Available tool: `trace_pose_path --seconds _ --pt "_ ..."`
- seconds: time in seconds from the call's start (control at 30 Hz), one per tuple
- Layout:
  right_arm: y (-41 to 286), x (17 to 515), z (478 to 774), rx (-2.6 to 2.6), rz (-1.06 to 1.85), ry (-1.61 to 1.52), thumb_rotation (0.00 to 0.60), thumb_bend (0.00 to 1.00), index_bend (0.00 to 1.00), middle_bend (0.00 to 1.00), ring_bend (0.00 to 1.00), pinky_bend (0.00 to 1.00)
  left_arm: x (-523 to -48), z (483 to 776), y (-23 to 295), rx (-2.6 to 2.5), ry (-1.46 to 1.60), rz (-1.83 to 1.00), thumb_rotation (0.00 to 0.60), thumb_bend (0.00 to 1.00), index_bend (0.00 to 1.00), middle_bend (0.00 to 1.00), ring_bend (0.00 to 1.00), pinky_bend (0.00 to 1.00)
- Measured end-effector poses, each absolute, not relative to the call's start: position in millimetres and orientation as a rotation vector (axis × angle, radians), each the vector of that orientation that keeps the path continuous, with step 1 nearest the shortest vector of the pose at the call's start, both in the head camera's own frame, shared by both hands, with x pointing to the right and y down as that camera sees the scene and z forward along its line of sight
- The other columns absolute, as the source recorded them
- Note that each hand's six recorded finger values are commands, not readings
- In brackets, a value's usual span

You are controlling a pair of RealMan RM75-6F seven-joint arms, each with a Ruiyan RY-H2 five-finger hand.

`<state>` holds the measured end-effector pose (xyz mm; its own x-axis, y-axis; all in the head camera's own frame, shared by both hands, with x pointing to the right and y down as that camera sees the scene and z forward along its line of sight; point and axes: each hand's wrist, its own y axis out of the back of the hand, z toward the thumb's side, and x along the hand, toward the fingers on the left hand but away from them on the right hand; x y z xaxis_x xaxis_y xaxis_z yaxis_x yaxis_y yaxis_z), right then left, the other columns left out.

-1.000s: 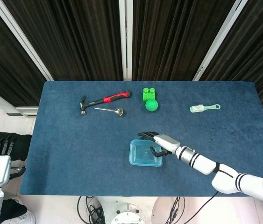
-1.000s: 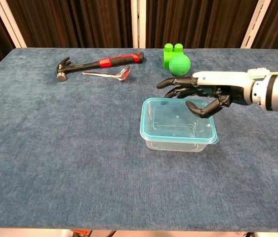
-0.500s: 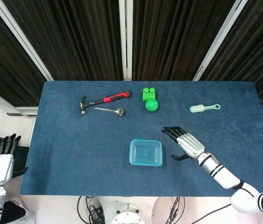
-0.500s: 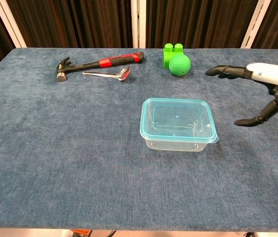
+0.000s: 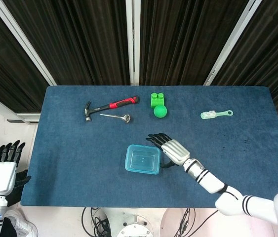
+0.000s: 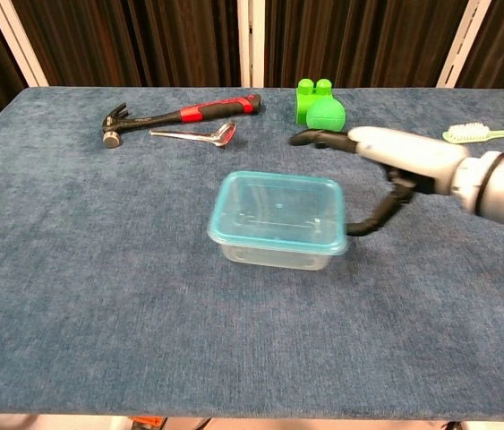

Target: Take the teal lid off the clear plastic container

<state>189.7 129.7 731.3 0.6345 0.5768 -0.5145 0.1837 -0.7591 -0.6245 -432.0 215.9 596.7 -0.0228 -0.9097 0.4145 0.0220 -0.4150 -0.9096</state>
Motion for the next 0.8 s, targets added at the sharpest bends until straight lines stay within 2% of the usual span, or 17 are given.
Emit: trace_pose_path --seconds 0.17,0.33,0.43,0.63,0.8 --pt "124 170 736 -2.329 0.978 -0.576 0.6 0.12 0.0 0.0 0.0 0.0 -411 603 197 -1.543 0.907 -1.484 0.6 0.0 0.01 0.0 0.0 0.0" --pt "118 184 724 -2.28 0.986 -0.56 0.6 0.13 0.0 0.0 0.0 0.0 -374 616 173 -1.656 0.804 -1.398 0.6 0.0 0.01 0.0 0.0 0.0" --pt "111 207 703 -2.226 0.989 -0.591 0.6 0.13 0.0 0.0 0.0 0.0 -340 627 158 -1.753 0.724 -1.317 0.6 0.0 0.01 0.0 0.0 0.0" --pt "99 255 639 -2.071 0.95 -0.743 0.6 0.13 0.0 0.0 0.0 0.0 -264 649 138 -1.931 0.546 -1.174 0.6 0.0 0.01 0.0 0.0 0.0" --pt "108 278 600 -1.958 0.922 -0.803 0.6 0.13 0.0 0.0 0.0 0.0 -223 664 132 -2.028 0.489 -1.171 0.6 0.0 0.01 0.0 0.0 0.0"
